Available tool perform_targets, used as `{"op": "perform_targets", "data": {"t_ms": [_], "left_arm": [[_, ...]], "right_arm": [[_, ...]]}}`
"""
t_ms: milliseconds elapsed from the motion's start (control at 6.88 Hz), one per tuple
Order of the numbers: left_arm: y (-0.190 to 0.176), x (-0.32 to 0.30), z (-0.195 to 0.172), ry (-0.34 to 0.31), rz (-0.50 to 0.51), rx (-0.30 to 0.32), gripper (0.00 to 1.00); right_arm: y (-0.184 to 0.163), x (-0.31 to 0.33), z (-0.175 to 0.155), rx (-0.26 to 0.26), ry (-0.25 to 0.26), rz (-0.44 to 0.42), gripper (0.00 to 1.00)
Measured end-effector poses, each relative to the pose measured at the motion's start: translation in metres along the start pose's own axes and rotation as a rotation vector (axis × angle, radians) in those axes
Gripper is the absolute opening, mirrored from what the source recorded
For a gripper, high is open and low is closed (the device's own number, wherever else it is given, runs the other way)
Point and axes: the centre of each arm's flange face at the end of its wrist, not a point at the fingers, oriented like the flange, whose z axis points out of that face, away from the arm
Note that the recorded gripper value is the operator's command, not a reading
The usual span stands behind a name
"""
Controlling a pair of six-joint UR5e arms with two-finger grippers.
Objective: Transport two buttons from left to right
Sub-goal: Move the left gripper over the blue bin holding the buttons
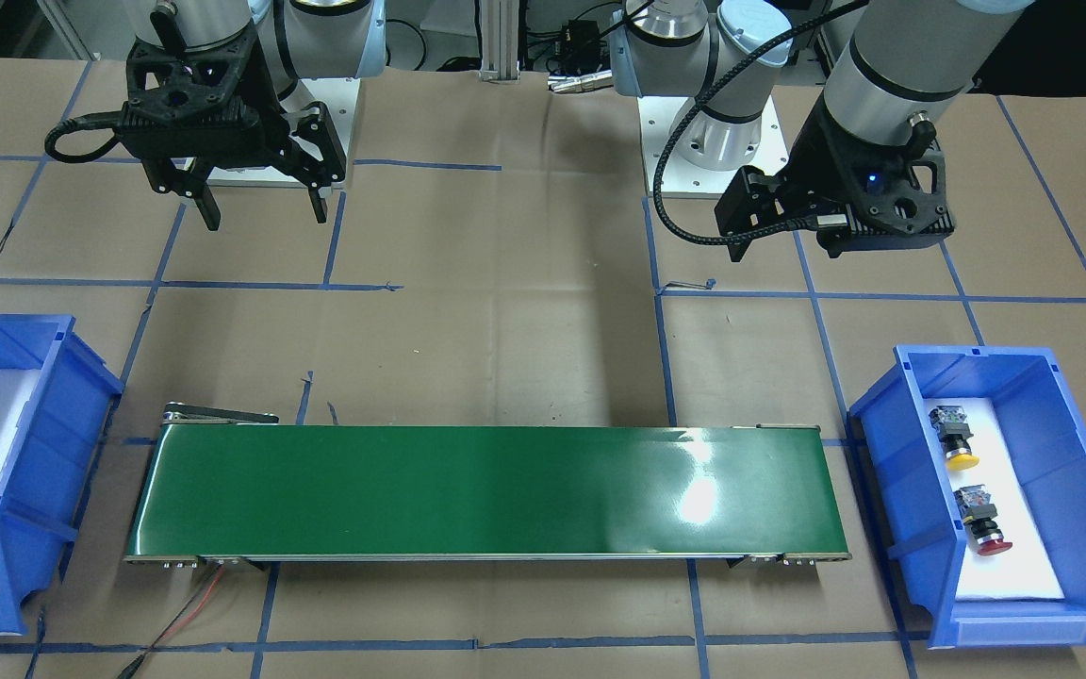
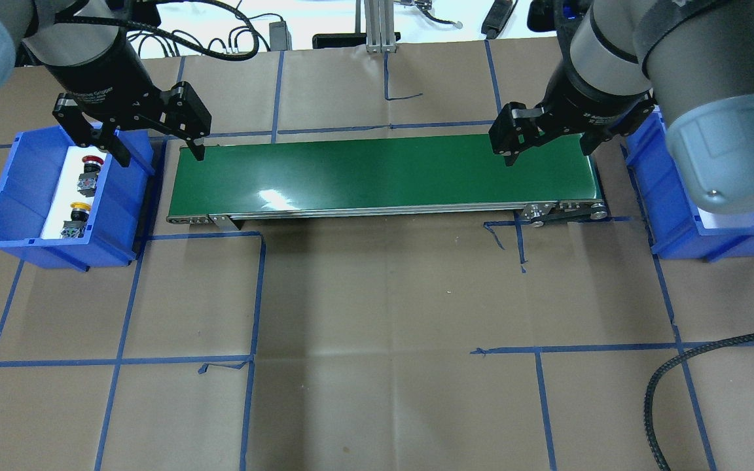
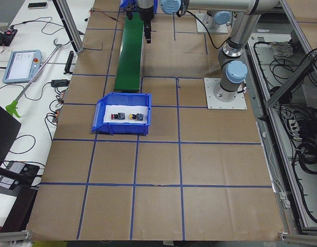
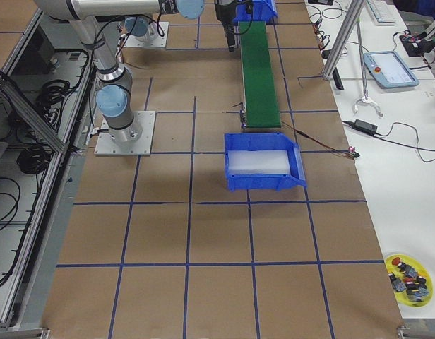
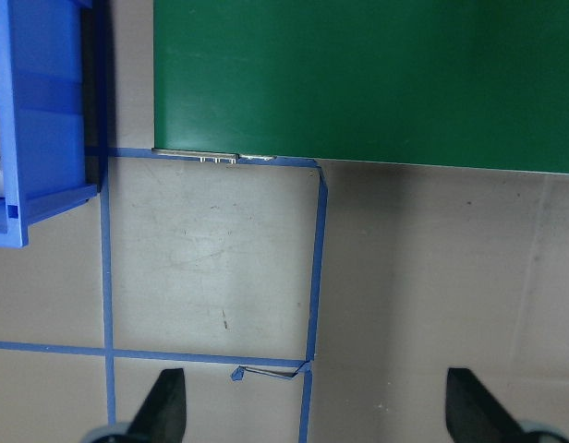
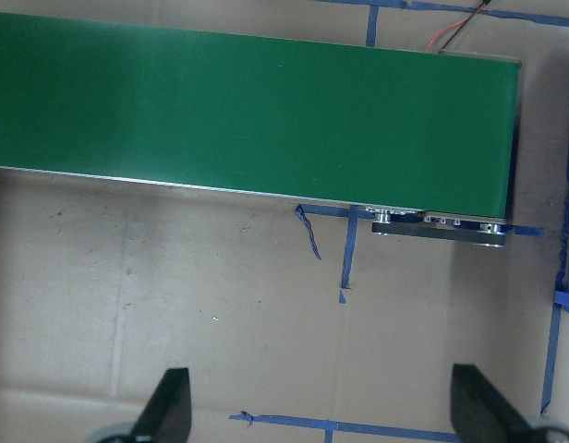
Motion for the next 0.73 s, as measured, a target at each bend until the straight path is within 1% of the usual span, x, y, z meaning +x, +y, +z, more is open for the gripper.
{"op": "perform_targets", "data": {"t_ms": [436,727], "left_arm": [[0.0008,-0.0004,-0.0013,0.0,0.002,0.003,1.0],[0.0013,-0.0011,-0.0009,-0.001,0.002,0.002,1.0]], "right_arm": [[-0.0003,-0.0001,0.0002,0.0,-0.001,0.0,1.0],[-0.0048,0.0,0.0092,-0.019,-0.003,0.0,1.0]]}}
